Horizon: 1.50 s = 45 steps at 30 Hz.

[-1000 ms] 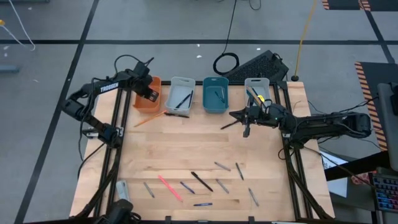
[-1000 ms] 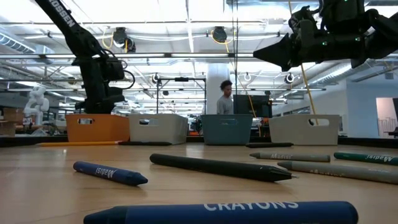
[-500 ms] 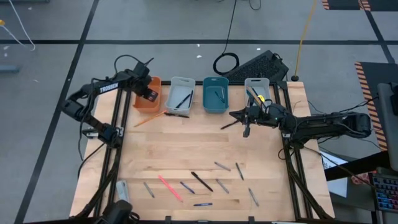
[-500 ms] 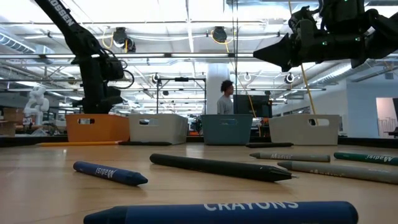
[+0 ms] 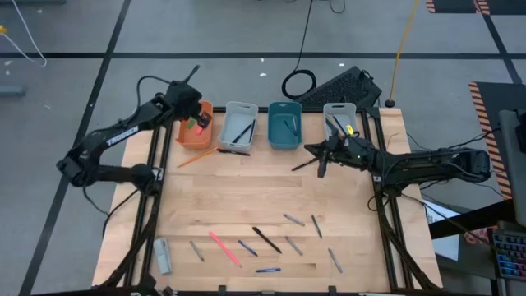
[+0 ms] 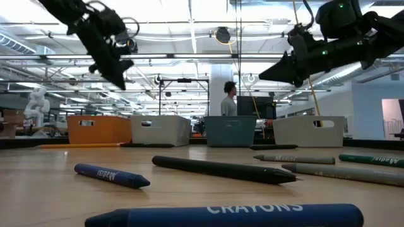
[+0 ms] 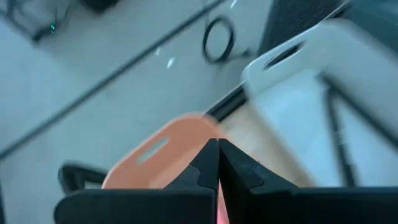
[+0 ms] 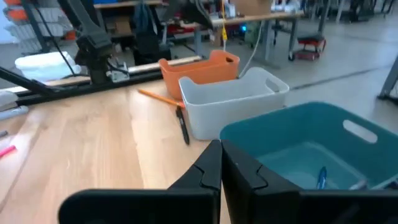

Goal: Sort crayons/erasers/pens/pencils in bins
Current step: Put the black pen into the left gray bin

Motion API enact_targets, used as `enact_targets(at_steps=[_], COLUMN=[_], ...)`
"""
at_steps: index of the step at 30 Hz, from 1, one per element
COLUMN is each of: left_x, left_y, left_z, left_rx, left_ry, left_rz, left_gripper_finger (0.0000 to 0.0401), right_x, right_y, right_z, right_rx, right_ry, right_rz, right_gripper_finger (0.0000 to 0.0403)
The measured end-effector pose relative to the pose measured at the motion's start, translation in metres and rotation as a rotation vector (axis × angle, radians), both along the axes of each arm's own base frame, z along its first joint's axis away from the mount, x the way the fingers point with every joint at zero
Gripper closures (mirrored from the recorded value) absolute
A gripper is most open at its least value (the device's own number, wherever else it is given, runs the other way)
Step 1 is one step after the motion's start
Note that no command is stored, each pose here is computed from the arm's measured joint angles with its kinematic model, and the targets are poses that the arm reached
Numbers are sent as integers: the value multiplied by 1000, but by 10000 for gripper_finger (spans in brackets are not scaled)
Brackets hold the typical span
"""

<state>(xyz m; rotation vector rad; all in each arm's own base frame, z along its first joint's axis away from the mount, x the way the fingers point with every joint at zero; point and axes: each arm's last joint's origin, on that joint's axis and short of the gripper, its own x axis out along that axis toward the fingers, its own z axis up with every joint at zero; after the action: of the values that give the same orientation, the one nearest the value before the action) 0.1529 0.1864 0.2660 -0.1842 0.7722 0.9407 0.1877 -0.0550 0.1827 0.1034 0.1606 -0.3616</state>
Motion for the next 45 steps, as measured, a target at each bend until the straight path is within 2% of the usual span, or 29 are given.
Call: enact_targets(at_steps=[3, 6, 14, 21, 29, 34, 39, 45], left_x=[8, 14, 21, 19, 19, 20, 20, 20], left_y=[-16, -31, -71, -102, -119, -121, -122, -122], left_z=[11, 8, -28, -58, -70, -70, -70, -70], left_rx=[60, 101, 130, 177, 185, 183, 173, 169], left_ry=[-44, -85, -329, -446, -556, -558, -566, -568], left_rz=[-85, -159, -342, -466, -525, -539, -535, -527], left_gripper_finger=[386, 393, 386, 396, 384, 398, 385, 392], right_x=[4, 10, 15, 8, 24, 42, 55, 61], right_y=[1, 5, 15, 8, -1, -7, -15, -25], right_z=[5, 10, 16, 20, 3, -2, -11, -25], right_rx=[19, 28, 106, 88, 73, 32, 1, -18], right_ry=[22, 80, 330, 540, 744, 887, 1034, 1130], right_rz=[2, 9, 52, 48, 105, 163, 226, 273], right_gripper_finger=[403, 403, 403, 399, 365, 334, 303, 294])
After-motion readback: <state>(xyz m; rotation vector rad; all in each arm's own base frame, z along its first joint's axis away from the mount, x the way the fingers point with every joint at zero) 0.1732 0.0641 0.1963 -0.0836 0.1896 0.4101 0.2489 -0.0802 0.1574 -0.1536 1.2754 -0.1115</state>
